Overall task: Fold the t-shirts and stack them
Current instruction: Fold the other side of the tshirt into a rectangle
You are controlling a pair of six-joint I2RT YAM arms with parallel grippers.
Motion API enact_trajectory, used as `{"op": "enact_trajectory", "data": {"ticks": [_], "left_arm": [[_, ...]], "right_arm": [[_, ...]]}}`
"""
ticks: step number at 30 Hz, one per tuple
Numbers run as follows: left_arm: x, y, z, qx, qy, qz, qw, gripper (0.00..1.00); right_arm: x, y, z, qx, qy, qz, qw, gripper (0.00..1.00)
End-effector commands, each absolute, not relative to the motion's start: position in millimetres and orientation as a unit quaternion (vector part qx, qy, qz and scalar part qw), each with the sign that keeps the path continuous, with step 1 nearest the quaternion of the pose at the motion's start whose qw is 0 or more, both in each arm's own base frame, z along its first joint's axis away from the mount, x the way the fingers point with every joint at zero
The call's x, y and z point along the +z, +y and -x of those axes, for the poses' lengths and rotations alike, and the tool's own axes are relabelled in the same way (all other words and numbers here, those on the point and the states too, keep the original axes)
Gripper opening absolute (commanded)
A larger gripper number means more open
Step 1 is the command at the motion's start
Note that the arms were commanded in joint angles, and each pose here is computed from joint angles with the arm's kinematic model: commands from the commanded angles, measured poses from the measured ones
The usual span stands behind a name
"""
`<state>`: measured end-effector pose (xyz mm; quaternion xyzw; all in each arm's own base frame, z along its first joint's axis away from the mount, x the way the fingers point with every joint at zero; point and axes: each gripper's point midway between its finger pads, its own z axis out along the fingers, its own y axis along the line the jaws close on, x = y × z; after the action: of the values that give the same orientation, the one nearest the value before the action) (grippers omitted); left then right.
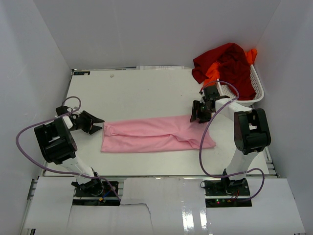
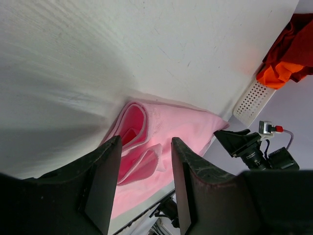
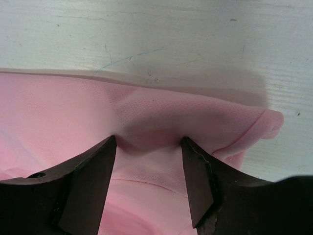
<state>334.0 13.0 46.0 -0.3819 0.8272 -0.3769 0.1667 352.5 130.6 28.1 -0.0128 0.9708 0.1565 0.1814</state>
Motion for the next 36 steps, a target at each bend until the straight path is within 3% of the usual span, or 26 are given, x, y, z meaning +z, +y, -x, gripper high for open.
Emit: {"op": "enact_trajectory", "data": {"ticks": [1,17,20,30,36], "left_arm": [[51,15,-348,-0.38,0.83,0.363,0.187,0.55],[50,8,-360,-0.381,0.831,0.359,0.188,0.54],[49,7,-361,-0.382,0.831,0.358,0.186,0.51],[41,2,-361,-0.389,0.829,0.361,0.175,0.24],[43,-1,-358,-0.392,0.829,0.359,0.174,0.27]], "right_arm": [[31,133,-361,0.163,0.968,0.021,0.189,0.63],[28,133,-359,0.163,0.969,0.022,0.186,0.63],[27,133,-358,0.164,0.969,0.022,0.185,0.63],[27,133,-358,0.164,0.969,0.022,0.184,0.63],[26,134,-358,0.166,0.969,0.022,0.182,0.63]]}}
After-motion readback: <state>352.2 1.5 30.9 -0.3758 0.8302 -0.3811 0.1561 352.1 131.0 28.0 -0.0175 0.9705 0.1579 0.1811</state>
